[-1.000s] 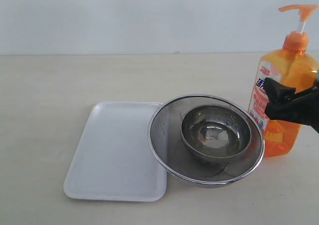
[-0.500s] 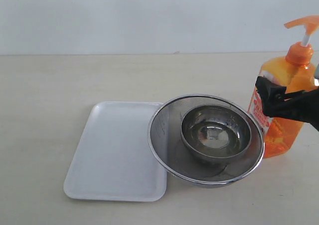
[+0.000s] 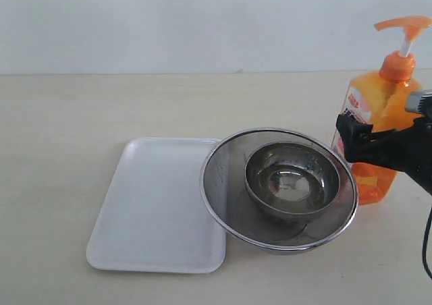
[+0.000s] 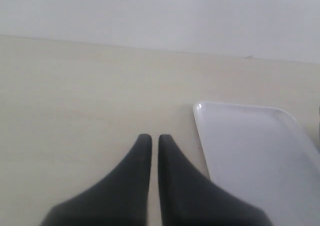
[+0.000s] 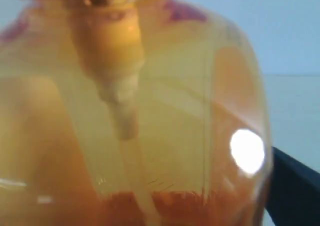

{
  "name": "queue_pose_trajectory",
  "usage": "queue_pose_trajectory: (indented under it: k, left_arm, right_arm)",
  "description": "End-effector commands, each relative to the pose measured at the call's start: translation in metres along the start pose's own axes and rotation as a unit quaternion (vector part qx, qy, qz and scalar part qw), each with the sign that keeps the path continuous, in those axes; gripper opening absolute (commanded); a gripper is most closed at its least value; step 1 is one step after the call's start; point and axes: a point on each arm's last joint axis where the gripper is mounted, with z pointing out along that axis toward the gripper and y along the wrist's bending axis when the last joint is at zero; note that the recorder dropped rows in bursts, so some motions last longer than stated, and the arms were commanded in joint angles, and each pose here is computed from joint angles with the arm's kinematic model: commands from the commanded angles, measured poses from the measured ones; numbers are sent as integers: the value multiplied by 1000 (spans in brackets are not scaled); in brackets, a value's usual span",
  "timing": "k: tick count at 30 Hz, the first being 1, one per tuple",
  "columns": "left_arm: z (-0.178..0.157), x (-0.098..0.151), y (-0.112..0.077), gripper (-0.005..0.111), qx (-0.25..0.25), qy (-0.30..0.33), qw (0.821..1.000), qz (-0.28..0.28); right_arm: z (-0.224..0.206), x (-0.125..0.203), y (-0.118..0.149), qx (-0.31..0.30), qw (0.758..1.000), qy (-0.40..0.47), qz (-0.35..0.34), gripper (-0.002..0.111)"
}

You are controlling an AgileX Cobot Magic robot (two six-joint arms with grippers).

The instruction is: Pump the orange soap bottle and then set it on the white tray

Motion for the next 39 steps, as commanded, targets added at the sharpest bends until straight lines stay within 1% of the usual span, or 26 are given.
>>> queue_pose_trajectory:
  k: [1,2,3,4,5,9,12,14,19,25,27,30,32,35,39]
  left_arm:
    - [0,1,0,5,-1,0,1000,-2]
    - [0,1,0,5,-1,0,1000,-2]
    - [0,1,0,5,-1,0,1000,-2]
    - [0,1,0,5,-1,0,1000,-2]
    - [0,1,0,5,-1,0,1000,-2]
    - [0,1,0,5,-1,0,1000,-2]
    - [0,1,0,5,-1,0,1000,-2]
    - [0,1,0,5,-1,0,1000,-2]
    - [0,1,0,5,-1,0,1000,-2]
    - [0,1,0,5,-1,0,1000,-2]
    - [0,1,0,5,-1,0,1000,-2]
    - [0,1,0,5,-1,0,1000,-2]
    - [0,1,0,5,-1,0,1000,-2]
    - [0,1,0,5,-1,0,1000,-2]
    - [0,1,0,5,-1,0,1000,-2]
  right_arm:
    - [2,0,0,-2,1000,-9,4,83]
    - [2,0,0,-2,1000,-9,3,59]
    - [2,0,0,-2,1000,-8,3,44]
    - [2,1,0,-1,1000,-4,-2,8]
    - [2,1,0,-1,1000,-4,-6,0]
    - [1,-3,1,-8,998,-17,-65,1]
    - [-1,-13,4,-17,993,-37,-108,1]
    - [-3,-18,6,-24,990,-34,-134,1]
    - [-5,-19,12,-55,984,-34,-164,1]
    - [-5,-19,13,-58,981,-35,-180,1]
    - [-5,-19,13,-61,978,-36,-198,1]
    - [-6,-18,17,-80,969,-39,-230,1]
    - [-6,-17,17,-81,964,-38,-250,1]
    - [-6,-17,17,-79,963,-35,-254,1]
    - [-6,-16,17,-78,955,-32,-284,1]
